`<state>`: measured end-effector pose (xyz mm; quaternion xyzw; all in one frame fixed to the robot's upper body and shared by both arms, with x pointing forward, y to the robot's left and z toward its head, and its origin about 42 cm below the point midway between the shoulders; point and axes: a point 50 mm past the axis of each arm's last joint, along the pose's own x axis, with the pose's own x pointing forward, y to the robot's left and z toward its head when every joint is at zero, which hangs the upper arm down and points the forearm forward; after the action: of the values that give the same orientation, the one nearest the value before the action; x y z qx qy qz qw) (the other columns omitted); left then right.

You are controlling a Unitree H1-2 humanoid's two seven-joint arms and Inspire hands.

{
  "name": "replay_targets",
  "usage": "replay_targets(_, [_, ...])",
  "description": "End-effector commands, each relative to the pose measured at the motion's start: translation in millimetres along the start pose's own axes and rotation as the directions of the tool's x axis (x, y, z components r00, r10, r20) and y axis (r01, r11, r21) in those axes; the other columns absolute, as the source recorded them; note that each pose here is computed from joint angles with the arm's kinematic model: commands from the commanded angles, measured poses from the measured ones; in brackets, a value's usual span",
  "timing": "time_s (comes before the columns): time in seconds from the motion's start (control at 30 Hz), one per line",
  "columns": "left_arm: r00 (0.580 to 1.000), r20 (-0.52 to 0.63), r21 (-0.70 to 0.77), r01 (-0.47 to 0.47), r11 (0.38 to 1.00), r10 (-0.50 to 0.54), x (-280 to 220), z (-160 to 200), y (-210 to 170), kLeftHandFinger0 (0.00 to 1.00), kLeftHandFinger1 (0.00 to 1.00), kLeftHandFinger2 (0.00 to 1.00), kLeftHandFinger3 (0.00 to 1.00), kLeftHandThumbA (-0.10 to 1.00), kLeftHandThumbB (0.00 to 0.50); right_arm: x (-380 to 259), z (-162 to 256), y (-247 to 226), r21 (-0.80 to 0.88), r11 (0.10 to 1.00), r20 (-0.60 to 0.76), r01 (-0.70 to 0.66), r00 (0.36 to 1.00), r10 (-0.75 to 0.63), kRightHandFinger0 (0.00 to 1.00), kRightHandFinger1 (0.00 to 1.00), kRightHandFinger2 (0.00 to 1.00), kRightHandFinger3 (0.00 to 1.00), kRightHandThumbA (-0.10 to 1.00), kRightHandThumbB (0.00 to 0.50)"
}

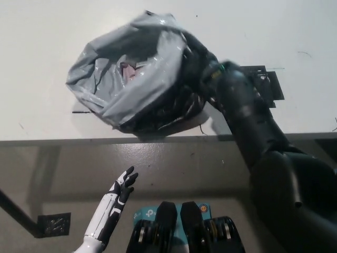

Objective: Use the right hand to pick up a rubix's cube and place it into a plastic bag and lift the bag

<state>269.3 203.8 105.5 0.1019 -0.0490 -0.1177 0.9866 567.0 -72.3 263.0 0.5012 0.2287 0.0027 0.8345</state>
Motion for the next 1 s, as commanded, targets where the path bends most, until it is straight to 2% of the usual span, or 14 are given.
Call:
replay_targets(0.0, [0.999,0.052,0.014,0.007,1.000,-0.008,2.8,9.7,2.5,1.00,1.00,0.96,1.00,1.00,0.077,-2.2,42.4,-21.8,-0.352,0.927,0.264,0.127,0.964,-0.032,0.00,0.12,0.69,0.71,-0.10,0.131])
replay_targets(0.03, [0.999,0.053,0.017,0.009,1.000,-0.010,2.9,9.8,2.9,1.00,1.00,0.95,1.00,1.00,0.069,-3.2,49.8,-28.0,-0.459,0.870,0.312,0.182,0.950,-0.034,0.00,0.19,0.76,0.85,-0.10,0.145])
replay_targets(0.07, [0.999,0.053,0.017,0.009,1.000,-0.010,3.0,9.8,2.8,1.00,1.00,0.95,1.00,1.00,0.069,-3.4,51.3,-29.3,-0.480,0.856,0.321,0.193,0.946,-0.033,0.00,0.19,0.76,0.85,-0.10,0.145])
replay_targets(0.1, [0.999,0.052,0.024,0.011,1.000,-0.013,3.8,9.7,2.9,1.00,1.00,0.95,1.00,1.00,0.085,-5.7,62.9,-33.6,-0.636,0.710,0.394,0.303,0.918,-0.039,0.00,0.23,0.68,0.41,-0.10,0.180])
replay_targets(0.17, [0.999,0.052,0.027,0.012,1.000,-0.014,4.4,9.7,3.1,1.00,1.00,0.95,1.00,1.00,0.085,-6.8,67.6,-34.2,-0.686,0.639,0.426,0.349,0.904,-0.035,0.00,0.23,0.68,0.41,-0.10,0.180])
replay_targets(0.2, [0.998,0.057,0.035,0.014,0.999,-0.016,5.7,9.8,3.6,1.00,1.00,0.95,1.00,1.00,0.082,-10.7,84.4,-34.7,-0.807,0.368,0.502,0.461,0.865,0.017,0.29,0.62,0.99,0.60,0.01,0.236])
replay_targets(0.23, [0.998,0.059,0.036,0.015,0.999,-0.017,6.0,9.8,3.6,1.00,1.00,0.96,1.00,1.00,0.082,-12.1,90.8,-34.5,-0.829,0.265,0.519,0.492,0.854,0.039,0.41,0.70,0.95,0.66,0.05,0.224])
replay_targets(0.27, [0.998,0.061,0.035,0.015,0.999,-0.017,6.9,9.9,3.8,1.00,1.00,0.96,1.00,1.00,0.083,-13.7,98.7,-31.3,-0.848,0.168,0.518,0.503,0.853,0.058,0.67,0.98,1.00,0.96,0.17,0.273])
replay_targets(0.3, [0.998,0.060,0.030,0.016,0.999,-0.018,7.9,9.8,3.6,1.00,1.00,0.96,1.00,1.00,0.090,-15.7,109.7,-25.3,-0.865,0.028,0.501,0.500,0.862,0.077,0.91,1.00,1.00,1.00,0.30,0.298])
replay_targets(0.33, [0.998,0.058,0.029,0.016,0.999,-0.018,8.4,9.9,3.4,1.00,1.00,0.96,1.00,1.00,0.092,-17.0,115.3,-21.9,-0.869,-0.021,0.492,0.495,0.867,0.085,1.00,1.00,1.00,1.00,0.39,0.320])
replay_targets(0.47, [0.998,0.059,0.037,0.020,0.999,-0.022,8.5,10.0,1.9,1.00,1.00,0.95,1.00,1.00,0.090,-22.8,131.8,-1.0,-0.853,-0.128,0.493,0.507,0.861,0.125,1.00,1.00,1.00,1.00,0.61,0.418])
replay_targets(0.67, [0.998,0.065,0.051,0.024,0.998,-0.027,11.4,11.7,1.4,1.00,1.00,0.94,1.00,1.00,0.091,-31.4,144.1,30.2,-0.851,-0.202,0.450,0.485,0.871,0.194,1.00,1.00,1.00,1.00,0.78,0.480])
replay_targets(0.83, [0.997,0.065,0.051,0.031,0.998,-0.034,14.0,13.3,2.3,1.00,1.00,0.96,1.00,1.00,0.108,-40.7,151.3,53.1,-0.852,-0.246,0.414,0.463,0.882,0.226,1.00,1.00,1.00,1.00,0.91,0.500])
replay_targets(0.97, [0.997,0.064,0.055,0.038,0.998,-0.042,13.8,13.8,1.9,1.00,1.00,0.96,1.00,1.00,0.124,-53.2,156.8,74.2,-0.865,-0.215,0.386,0.453,0.875,0.291,1.00,1.00,1.00,1.00,0.98,0.465])
